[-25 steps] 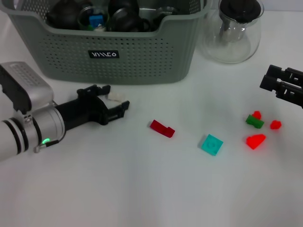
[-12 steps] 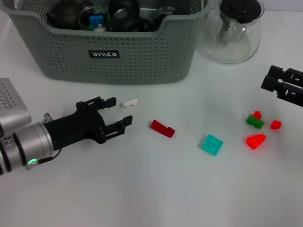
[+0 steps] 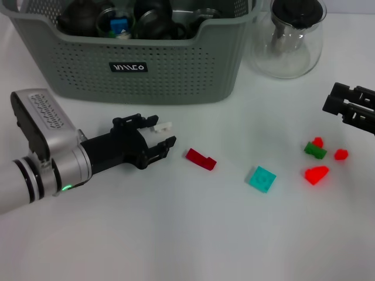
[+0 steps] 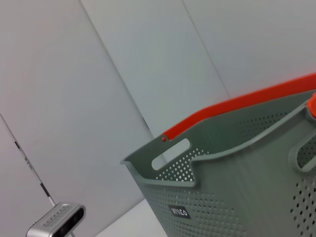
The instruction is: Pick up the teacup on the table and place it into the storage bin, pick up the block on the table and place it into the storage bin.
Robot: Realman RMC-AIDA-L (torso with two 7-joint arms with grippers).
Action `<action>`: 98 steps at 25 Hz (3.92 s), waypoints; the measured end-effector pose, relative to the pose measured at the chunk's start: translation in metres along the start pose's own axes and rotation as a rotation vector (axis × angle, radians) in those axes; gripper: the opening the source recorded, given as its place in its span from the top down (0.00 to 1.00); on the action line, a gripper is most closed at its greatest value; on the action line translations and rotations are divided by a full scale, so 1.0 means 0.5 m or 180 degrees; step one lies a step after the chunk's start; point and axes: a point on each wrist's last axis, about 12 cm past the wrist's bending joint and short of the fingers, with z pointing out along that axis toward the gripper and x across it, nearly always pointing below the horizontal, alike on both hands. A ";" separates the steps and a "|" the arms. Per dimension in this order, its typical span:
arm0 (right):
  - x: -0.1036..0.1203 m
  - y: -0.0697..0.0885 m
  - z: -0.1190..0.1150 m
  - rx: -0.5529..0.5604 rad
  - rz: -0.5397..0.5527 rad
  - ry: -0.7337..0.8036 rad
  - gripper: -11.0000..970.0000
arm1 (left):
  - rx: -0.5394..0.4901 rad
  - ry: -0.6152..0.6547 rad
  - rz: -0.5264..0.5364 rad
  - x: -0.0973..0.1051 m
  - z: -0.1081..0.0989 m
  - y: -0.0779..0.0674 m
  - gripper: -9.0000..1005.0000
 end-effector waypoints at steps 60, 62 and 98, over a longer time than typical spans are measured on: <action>0.000 -0.001 0.000 -0.0002 0.0012 -0.0009 0.36 | -0.0217 0.0129 0.0099 0.011 0.015 0.004 0.79; 0.000 -0.001 0.000 -0.0003 0.0012 -0.0009 0.36 | -0.0210 0.0062 0.0010 0.007 0.004 0.010 0.84; -0.007 -0.002 0.009 -0.0038 -0.0047 0.0003 0.36 | -0.0884 0.1255 -0.0509 -0.496 0.038 0.289 0.84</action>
